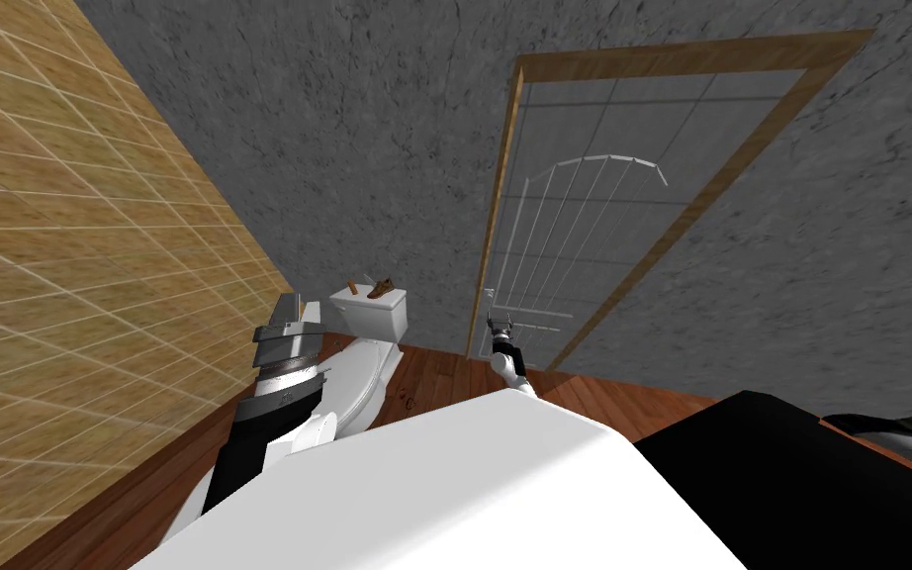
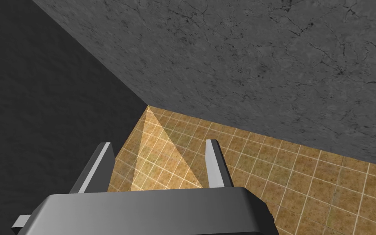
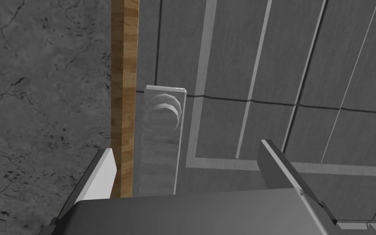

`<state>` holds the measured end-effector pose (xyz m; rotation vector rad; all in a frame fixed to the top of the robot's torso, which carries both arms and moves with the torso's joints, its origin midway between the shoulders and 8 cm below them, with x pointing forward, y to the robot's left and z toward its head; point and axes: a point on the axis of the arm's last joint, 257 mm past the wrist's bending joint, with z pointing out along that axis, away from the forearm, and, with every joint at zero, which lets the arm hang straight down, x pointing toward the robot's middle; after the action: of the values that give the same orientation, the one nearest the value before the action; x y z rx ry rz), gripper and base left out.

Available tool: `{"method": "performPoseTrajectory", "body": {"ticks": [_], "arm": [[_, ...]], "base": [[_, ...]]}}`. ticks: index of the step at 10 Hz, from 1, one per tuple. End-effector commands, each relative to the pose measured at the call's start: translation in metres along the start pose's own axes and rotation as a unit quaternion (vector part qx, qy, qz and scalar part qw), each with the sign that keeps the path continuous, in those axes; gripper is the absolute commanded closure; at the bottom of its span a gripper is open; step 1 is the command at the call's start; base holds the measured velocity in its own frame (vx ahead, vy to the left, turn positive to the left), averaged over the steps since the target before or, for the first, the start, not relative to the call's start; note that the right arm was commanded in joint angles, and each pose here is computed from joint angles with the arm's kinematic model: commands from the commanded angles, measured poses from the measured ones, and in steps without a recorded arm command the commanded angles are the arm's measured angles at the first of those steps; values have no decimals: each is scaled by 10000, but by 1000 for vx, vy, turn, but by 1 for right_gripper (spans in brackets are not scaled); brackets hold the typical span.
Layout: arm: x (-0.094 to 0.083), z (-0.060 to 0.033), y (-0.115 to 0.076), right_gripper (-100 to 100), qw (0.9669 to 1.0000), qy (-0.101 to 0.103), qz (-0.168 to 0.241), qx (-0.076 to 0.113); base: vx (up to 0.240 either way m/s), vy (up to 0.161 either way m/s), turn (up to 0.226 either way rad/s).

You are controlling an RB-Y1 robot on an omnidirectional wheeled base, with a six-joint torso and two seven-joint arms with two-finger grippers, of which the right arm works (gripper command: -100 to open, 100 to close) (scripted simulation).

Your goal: Pull the door open

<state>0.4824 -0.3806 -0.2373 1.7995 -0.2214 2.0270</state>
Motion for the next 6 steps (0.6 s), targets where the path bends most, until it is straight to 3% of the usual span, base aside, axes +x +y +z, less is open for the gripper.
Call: {"method": "performPoseTrajectory", "body": {"ticks": [1, 6], "arm": [[-138, 23, -2, -100, 9997, -176, 178, -31], [-503, 52, 70, -100, 9961, -621, 614, -158]], "base": [[72, -67, 122], [61, -56, 115]]}}
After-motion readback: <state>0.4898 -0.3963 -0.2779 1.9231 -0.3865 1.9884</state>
